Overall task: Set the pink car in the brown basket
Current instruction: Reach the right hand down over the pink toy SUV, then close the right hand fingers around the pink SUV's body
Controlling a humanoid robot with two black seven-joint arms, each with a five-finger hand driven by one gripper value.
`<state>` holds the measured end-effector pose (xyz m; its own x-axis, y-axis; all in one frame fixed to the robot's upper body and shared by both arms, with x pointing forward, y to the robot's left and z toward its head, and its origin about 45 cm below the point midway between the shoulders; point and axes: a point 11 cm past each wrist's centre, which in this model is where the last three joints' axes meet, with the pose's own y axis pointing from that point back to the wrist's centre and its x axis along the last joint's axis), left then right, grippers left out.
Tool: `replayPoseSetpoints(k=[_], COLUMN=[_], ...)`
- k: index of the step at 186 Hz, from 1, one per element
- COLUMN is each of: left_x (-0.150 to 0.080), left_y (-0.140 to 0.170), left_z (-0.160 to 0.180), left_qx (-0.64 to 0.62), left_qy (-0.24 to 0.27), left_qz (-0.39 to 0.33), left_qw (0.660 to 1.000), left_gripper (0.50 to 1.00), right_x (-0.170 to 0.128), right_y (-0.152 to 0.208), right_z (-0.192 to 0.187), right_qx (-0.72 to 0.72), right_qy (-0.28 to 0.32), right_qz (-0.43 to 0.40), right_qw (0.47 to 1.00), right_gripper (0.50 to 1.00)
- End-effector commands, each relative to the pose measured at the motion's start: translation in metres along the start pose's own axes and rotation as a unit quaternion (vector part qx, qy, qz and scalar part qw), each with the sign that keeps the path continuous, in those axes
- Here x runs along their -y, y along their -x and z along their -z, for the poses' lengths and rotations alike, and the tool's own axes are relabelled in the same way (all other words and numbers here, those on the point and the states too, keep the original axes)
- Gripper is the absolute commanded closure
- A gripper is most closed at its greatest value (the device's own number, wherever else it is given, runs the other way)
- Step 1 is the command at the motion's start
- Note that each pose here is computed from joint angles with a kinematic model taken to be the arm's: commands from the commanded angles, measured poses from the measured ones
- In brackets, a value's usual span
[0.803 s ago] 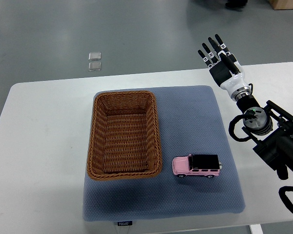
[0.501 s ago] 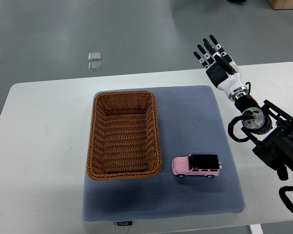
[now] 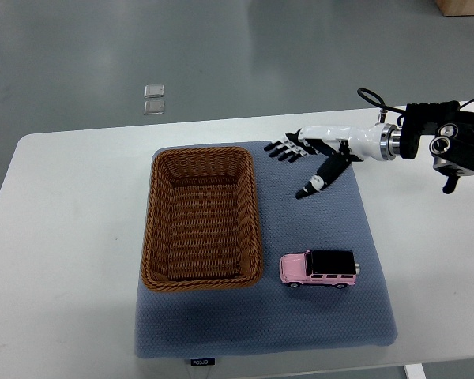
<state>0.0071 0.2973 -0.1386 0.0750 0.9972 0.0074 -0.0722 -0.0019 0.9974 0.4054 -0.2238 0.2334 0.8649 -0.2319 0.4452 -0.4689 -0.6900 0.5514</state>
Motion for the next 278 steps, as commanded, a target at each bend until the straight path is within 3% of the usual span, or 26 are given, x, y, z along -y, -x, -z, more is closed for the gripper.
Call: replayPoseSetpoints(k=[1,63,227,253,278], left_x=[0.0,0.0,0.0,0.0,0.0], left_y=[0.0,0.0,-0.002,-0.002,-0.002], left_z=[0.0,0.001,0.001,0.001,0.001], left_qx=[0.0,0.002,0.002,0.002,0.002], left_qy=[-0.001,-0.002,-0.003,-0.003,-0.004], left_qz=[0.0,-0.001,-0.003,-0.004,-0.004], left_qw=[1.0,1.0,1.0,1.0,1.0], left_gripper=[0.5,0.5,0.5,0.5,0.5], right_x=[-0.02,-0.039,-0.036,-0.033,-0.03], right_y=[0.013,0.052,0.115,0.121,0.127], right_z=[-0.009,0.006,-0.034,-0.041,-0.048], right_qx=[-0.047,-0.044,0.024,0.014,0.012], right_qy=[0.042,0.005,0.012,0.02,0.026], right_qz=[0.033,0.049,0.045,0.042,0.042], right_qw=[0.997,0.998,0.999,0.999,0.999], right_gripper=[0.593,0.597,0.605,0.632,0.709])
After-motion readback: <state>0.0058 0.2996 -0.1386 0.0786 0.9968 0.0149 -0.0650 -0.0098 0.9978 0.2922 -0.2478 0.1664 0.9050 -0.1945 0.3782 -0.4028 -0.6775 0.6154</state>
